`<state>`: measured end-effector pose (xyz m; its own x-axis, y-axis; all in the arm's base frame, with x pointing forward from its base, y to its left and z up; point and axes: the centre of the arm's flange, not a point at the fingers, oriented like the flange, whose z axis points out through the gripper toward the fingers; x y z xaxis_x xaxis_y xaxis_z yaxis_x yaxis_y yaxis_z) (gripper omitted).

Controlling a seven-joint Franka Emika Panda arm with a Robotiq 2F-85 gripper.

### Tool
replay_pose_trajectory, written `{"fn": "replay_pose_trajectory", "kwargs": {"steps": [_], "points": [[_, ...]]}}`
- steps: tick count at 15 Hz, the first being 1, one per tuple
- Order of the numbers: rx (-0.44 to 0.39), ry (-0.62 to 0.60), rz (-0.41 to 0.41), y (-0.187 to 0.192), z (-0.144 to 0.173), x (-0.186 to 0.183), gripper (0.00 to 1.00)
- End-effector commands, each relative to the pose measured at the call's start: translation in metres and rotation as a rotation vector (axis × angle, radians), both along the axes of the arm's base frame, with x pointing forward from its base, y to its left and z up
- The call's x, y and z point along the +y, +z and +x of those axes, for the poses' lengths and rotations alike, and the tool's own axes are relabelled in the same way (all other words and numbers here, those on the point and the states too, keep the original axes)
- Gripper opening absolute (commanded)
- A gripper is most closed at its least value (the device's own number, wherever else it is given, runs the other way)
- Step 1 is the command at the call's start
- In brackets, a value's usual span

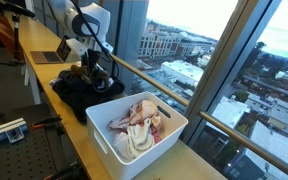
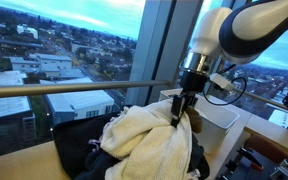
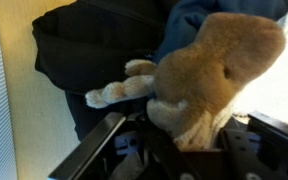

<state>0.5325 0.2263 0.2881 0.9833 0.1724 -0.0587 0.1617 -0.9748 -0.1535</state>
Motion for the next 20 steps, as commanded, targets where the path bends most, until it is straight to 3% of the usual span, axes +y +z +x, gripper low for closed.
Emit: {"fn": "replay_pose_trajectory", "kwargs": {"steps": [1,4,9,12,16,20], "points": [[-0.032,-0.001,0.012,0.031,0.004,-0.016,0.79],[-0.07,-0.016,0.011,0.055,0.012,-0.029,0.99],[-0.151,-0.062,-0.005,0.106,0.036,-0.079,1.0],[-0.236,-0.098,-0.078,0.121,0.057,-0.127,1.0],[-0.297,-0.144,-0.177,0.112,0.088,-0.203,1.0],[-0.288,-0.22,-0.198,0.074,0.108,-0.269,1.0]]}}
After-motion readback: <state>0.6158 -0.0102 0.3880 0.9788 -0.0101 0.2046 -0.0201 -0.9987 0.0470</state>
